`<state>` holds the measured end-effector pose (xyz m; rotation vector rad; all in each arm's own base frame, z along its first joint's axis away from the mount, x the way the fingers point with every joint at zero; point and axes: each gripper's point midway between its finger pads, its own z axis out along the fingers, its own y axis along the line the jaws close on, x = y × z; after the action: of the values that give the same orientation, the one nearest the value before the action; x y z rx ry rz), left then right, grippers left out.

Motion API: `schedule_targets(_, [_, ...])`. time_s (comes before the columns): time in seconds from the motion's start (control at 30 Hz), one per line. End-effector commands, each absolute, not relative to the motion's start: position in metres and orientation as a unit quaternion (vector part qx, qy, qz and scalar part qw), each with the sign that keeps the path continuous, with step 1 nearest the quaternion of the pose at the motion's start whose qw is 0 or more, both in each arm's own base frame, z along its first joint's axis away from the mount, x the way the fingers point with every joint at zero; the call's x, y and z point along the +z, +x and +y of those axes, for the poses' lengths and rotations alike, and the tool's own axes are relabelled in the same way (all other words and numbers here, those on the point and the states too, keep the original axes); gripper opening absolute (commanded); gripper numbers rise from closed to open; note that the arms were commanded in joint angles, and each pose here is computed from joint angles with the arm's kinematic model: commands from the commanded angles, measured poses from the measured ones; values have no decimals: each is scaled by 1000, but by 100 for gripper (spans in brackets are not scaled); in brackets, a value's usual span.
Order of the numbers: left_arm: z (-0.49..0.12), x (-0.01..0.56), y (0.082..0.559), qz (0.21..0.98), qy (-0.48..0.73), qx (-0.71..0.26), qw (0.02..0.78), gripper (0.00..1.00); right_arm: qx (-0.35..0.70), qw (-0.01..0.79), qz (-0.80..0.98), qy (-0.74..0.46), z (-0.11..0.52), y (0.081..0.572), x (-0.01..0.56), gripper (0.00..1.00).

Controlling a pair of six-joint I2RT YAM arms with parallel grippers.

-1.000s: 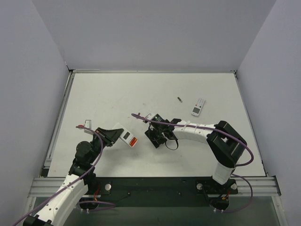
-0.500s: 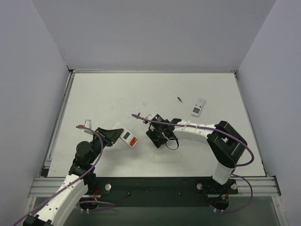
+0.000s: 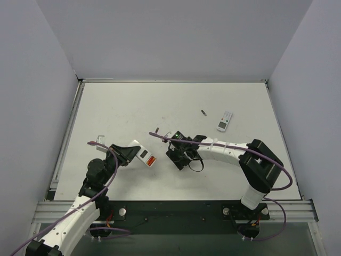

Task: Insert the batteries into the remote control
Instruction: Pick up the battery cover at the center of the board, then load the battery cover into the remote control.

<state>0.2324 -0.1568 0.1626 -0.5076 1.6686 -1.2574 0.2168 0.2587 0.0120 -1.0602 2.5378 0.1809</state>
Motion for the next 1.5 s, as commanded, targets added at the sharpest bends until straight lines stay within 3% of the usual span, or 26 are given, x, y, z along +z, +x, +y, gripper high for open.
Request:
schedule_targets(0.0, [-155, 123, 224, 693, -215, -510, 461, 0, 73, 222, 895, -381, 259, 213, 49, 39])
schedule_targets(0.67, [-152, 128, 222, 659, -270, -548, 438, 0, 164, 332, 809, -456, 332, 183, 188, 41])
schedule_targets(1.47, [-153, 130, 219, 640, -328, -579, 383, 0, 137, 333, 788, -499, 361, 181, 201, 42])
